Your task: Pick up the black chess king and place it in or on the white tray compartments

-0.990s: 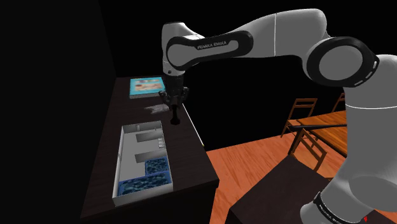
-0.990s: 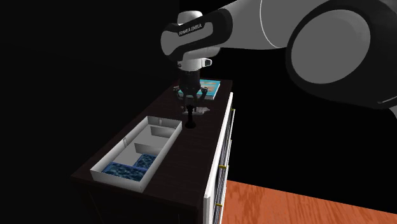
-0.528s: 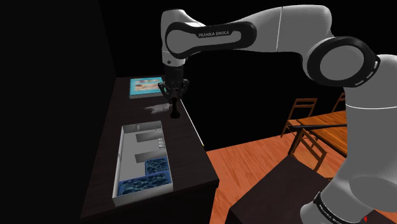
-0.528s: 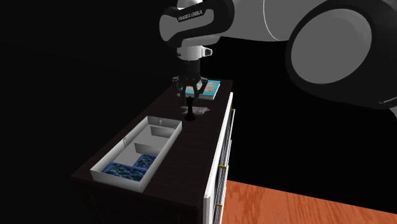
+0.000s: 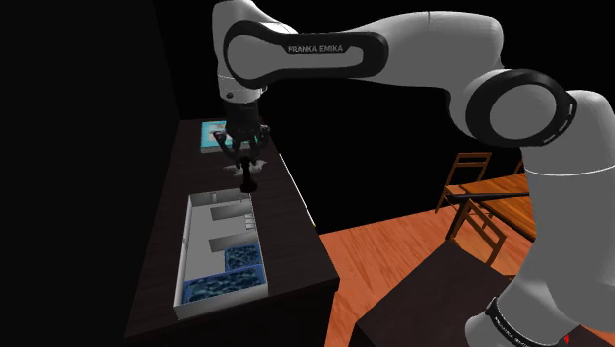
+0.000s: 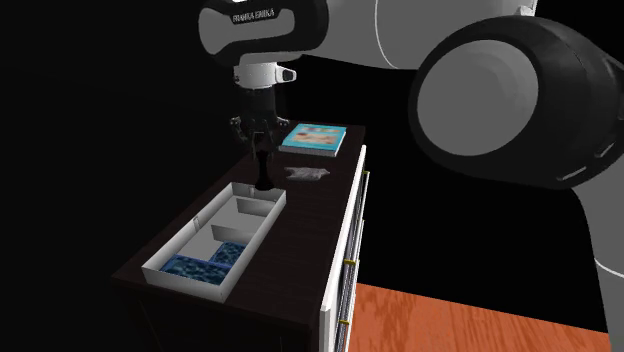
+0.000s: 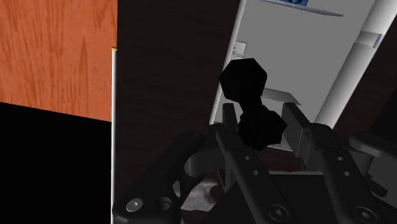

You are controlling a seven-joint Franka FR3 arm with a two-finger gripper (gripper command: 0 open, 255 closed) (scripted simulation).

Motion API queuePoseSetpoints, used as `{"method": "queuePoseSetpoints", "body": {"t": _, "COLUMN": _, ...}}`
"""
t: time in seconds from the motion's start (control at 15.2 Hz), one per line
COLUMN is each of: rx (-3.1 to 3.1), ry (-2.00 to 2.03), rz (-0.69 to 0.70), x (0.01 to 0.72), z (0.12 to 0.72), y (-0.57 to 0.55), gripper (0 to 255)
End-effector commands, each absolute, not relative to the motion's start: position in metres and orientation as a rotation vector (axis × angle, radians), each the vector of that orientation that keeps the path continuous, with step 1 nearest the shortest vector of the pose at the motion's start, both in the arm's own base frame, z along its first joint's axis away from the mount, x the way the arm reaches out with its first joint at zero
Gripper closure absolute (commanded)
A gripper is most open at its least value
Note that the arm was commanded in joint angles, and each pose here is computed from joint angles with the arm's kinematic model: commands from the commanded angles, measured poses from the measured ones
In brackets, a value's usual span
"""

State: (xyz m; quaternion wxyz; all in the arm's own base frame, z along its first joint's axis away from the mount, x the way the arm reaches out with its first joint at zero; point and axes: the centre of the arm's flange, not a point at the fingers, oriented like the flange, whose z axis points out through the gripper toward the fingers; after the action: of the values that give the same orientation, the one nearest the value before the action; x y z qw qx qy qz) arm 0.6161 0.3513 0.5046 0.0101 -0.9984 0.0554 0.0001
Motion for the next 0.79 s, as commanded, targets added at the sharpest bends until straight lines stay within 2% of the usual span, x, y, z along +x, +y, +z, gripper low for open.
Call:
{"method": "queuePoseSetpoints", "body": {"t": 0.0, "rx": -3.117, "ry": 0.175, "rz": 0.0, "x": 0.607, "z": 0.511, "y": 0.374, "gripper": 255}}
{"method": "queuePoseSetpoints", "body": {"t": 0.46, "rx": -3.117, "ry": 0.175, "rz": 0.0, "x": 0.581, "z": 0.526, "y": 0.454, "gripper": 255}}
{"method": "queuePoseSetpoints", "body": {"t": 0.73, "rx": -3.117, "ry": 0.175, "rz": 0.0, "x": 0.581, "z": 0.505, "y": 0.454, "gripper": 255}}
